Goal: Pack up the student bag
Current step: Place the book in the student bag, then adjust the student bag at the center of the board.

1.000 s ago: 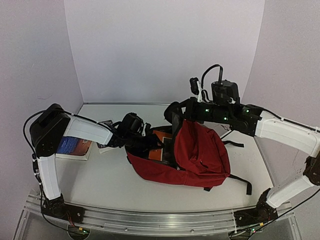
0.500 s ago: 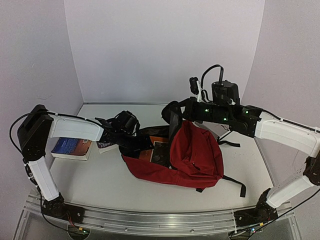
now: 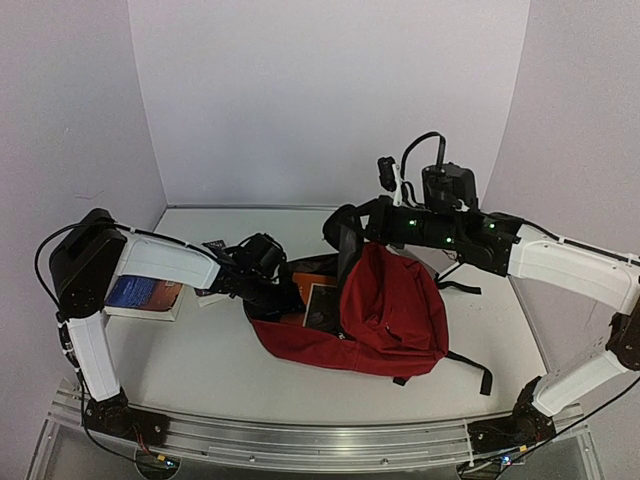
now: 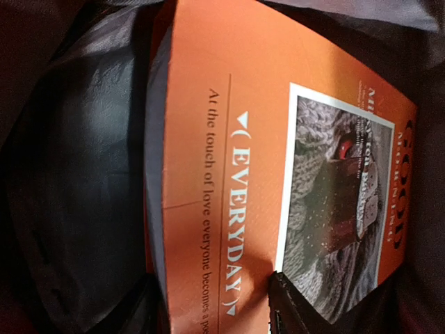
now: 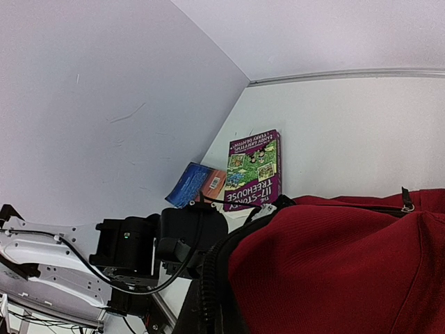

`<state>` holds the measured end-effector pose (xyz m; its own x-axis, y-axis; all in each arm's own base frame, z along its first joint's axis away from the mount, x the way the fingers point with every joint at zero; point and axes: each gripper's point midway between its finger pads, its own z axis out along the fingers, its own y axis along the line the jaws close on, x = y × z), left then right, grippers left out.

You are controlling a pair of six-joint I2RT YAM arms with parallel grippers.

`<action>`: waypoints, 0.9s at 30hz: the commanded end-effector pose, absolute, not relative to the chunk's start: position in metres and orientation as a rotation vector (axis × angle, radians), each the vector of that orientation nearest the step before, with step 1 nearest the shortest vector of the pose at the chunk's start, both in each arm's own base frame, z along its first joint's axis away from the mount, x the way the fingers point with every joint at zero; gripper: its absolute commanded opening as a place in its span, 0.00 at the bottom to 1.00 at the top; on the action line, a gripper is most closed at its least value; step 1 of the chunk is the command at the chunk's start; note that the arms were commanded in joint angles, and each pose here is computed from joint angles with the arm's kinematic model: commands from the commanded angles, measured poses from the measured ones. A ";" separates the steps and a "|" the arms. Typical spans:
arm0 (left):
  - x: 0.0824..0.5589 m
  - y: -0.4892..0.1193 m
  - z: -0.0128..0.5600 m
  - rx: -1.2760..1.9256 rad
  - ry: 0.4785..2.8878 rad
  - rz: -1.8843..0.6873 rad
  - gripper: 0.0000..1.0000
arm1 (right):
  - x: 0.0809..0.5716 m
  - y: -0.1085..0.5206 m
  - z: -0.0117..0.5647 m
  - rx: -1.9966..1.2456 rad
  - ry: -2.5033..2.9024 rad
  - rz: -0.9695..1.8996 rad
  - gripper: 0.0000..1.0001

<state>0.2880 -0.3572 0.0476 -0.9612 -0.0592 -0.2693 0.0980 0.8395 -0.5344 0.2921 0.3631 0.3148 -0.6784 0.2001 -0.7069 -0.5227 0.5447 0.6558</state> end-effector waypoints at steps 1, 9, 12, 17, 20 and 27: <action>0.292 -0.405 0.071 0.136 2.657 -1.007 0.45 | 0.290 0.375 0.363 -0.279 1.815 1.319 0.00; 0.288 -0.431 0.087 0.199 2.582 -1.134 0.42 | 0.293 0.381 0.362 -0.283 1.814 1.333 0.00; 0.288 -0.415 0.093 0.173 2.576 -1.054 0.43 | 0.293 0.381 0.361 -0.284 1.814 1.333 0.00; 0.284 -0.369 0.119 0.144 2.567 -0.845 0.58 | 0.290 0.378 0.361 -0.283 1.813 1.334 0.00; 0.278 -0.336 0.136 0.116 2.563 -0.720 0.72 | 0.288 0.377 0.362 -0.286 1.811 1.339 0.00; 0.277 -0.246 0.147 -0.035 2.606 -0.459 0.94 | 0.287 0.381 0.363 -0.300 1.811 1.353 0.00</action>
